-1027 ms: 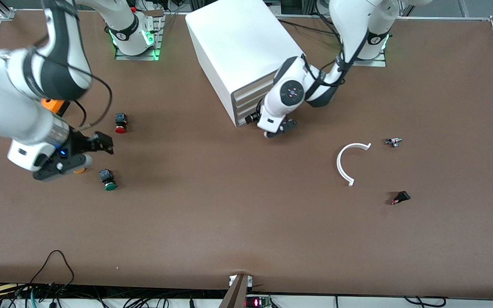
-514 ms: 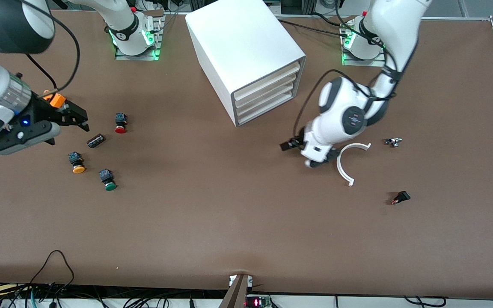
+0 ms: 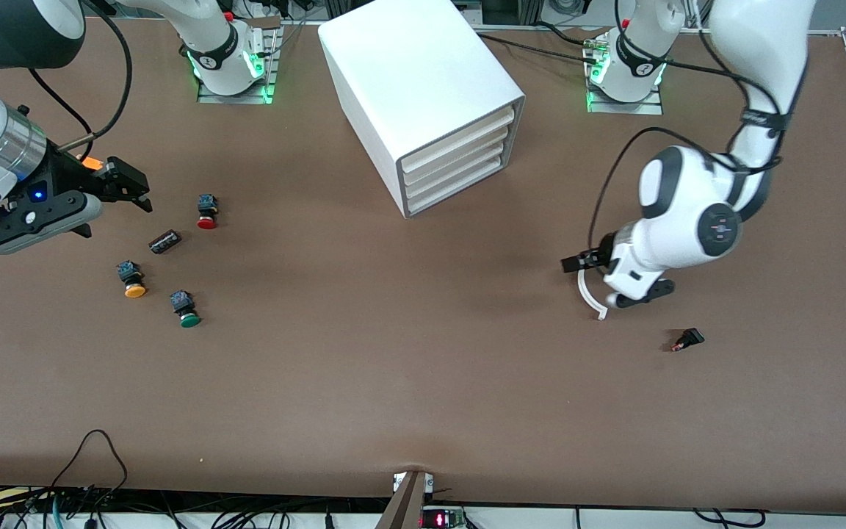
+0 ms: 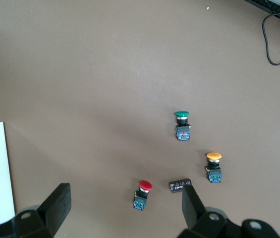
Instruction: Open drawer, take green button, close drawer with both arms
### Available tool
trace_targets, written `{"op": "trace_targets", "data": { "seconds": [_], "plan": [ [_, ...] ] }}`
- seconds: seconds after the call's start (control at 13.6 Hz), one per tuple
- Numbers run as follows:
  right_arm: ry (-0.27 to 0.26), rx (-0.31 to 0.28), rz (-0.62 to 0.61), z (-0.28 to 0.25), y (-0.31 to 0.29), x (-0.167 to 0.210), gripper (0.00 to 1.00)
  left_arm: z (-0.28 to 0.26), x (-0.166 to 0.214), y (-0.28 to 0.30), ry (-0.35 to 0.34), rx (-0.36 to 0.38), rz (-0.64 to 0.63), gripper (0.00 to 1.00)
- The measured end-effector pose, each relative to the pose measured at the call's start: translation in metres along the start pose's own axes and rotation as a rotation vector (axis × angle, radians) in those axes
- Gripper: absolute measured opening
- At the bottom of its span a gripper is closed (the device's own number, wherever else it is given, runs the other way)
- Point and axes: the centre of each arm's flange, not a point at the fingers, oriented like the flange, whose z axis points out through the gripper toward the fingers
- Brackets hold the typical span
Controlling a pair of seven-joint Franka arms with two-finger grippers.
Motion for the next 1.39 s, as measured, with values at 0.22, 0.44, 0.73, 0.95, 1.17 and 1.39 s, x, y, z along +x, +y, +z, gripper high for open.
{"op": "trace_targets", "data": {
  "seconds": [0.22, 0.44, 0.73, 0.95, 1.17, 1.39],
  "plan": [
    [-0.001, 0.002, -0.015, -0.007, 0.009, -0.006, 1.0, -0.032, 0.013, -0.044, 0.026, 0.026, 0.036, 1.0],
    [-0.001, 0.021, -0.018, -0.012, 0.024, -0.016, 1.0, -0.059, 0.018, -0.074, 0.049, 0.07, 0.066, 1.0],
    [0.022, 0.053, -0.024, -0.026, 0.061, -0.049, 1.0, -0.123, 0.0, -0.088, 0.091, 0.167, 0.095, 1.0],
    [0.017, 0.041, -0.04, -0.027, 0.068, -0.069, 1.0, -0.175, -0.026, -0.094, 0.092, 0.194, 0.111, 1.0],
    [0.012, 0.022, -0.065, -0.029, 0.056, -0.069, 1.0, -0.219, -0.051, -0.092, 0.102, 0.197, 0.137, 1.0],
    [0.011, 0.018, -0.06, -0.029, 0.053, -0.068, 1.0, -0.258, -0.073, -0.091, 0.134, 0.192, 0.141, 1.0]
  ]
}}
